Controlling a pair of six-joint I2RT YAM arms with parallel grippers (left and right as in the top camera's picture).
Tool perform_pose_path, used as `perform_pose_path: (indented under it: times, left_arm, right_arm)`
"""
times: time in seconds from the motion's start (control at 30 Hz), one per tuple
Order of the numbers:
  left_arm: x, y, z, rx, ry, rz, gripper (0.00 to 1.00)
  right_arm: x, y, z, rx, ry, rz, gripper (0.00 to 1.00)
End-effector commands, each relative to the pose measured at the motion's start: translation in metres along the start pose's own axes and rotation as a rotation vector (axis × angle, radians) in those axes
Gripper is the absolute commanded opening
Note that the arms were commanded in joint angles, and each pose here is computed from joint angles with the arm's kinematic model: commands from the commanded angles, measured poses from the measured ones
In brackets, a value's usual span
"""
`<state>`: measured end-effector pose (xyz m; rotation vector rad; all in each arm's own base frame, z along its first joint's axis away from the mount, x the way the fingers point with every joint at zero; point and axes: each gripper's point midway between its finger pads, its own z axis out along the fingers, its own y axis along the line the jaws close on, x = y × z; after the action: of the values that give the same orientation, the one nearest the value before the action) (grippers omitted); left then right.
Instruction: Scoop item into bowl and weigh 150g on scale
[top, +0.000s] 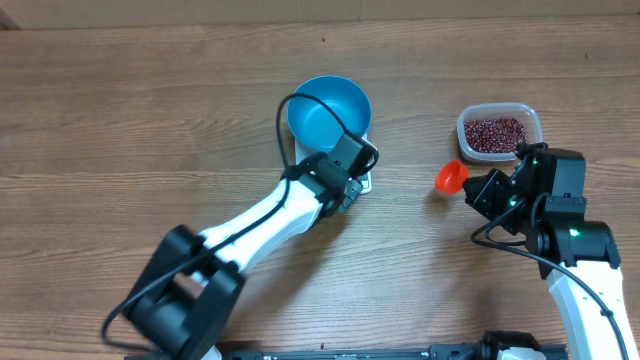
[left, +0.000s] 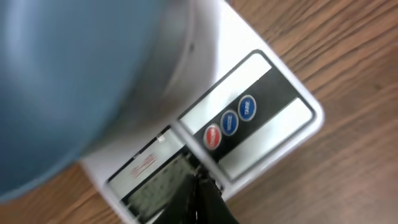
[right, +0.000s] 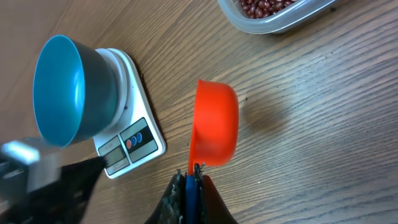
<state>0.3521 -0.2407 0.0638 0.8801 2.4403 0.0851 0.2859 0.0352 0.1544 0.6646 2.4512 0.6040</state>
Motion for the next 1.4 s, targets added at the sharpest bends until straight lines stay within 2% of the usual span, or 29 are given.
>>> perform_pose_path:
  times: [0.0,0.23,0.3,0.33,0.37,1.13,1.37]
  left_arm:
    - [-0.016,0.009,-0.040,-0.002,-0.079,-0.022,0.04]
    - [-0.020,0.024,-0.094,-0.001,-0.148,-0.151,0.05]
    - [-0.022,0.027,-0.106,0.005,-0.170,-0.216,0.27]
    - [-0.022,0.028,-0.112,0.009,-0.181,-0.253,0.52]
    - [-0.023,0.029,-0.117,0.012,-0.191,-0.278,0.99]
    - [-0.010,0.029,-0.158,0.079,-0.210,-0.380,0.99]
    - [-0.013,0.036,-0.163,0.049,-0.236,-0.377,1.00]
  right_arm:
    - [-0.012,0.007,-0.007,-0.011,-0.041,-0.013,0.04]
    - [-0.012,0.007,-0.007,-0.011,-0.041,-0.013,0.04]
    - [-0.012,0.007,-0.007,-0.011,-0.041,-0.013,0.04]
    - [-0.012,0.007,-0.007,-0.011,-0.041,-0.013,0.04]
    - [-0.012,0.006,-0.007,-0.010,-0.041,-0.013,0.04]
    - [-0.011,0.006,-0.007,-0.009,-0.039,-0.012,0.04]
    - [-0.012,0.007,-0.007,-0.011,-0.042,-0.013,0.04]
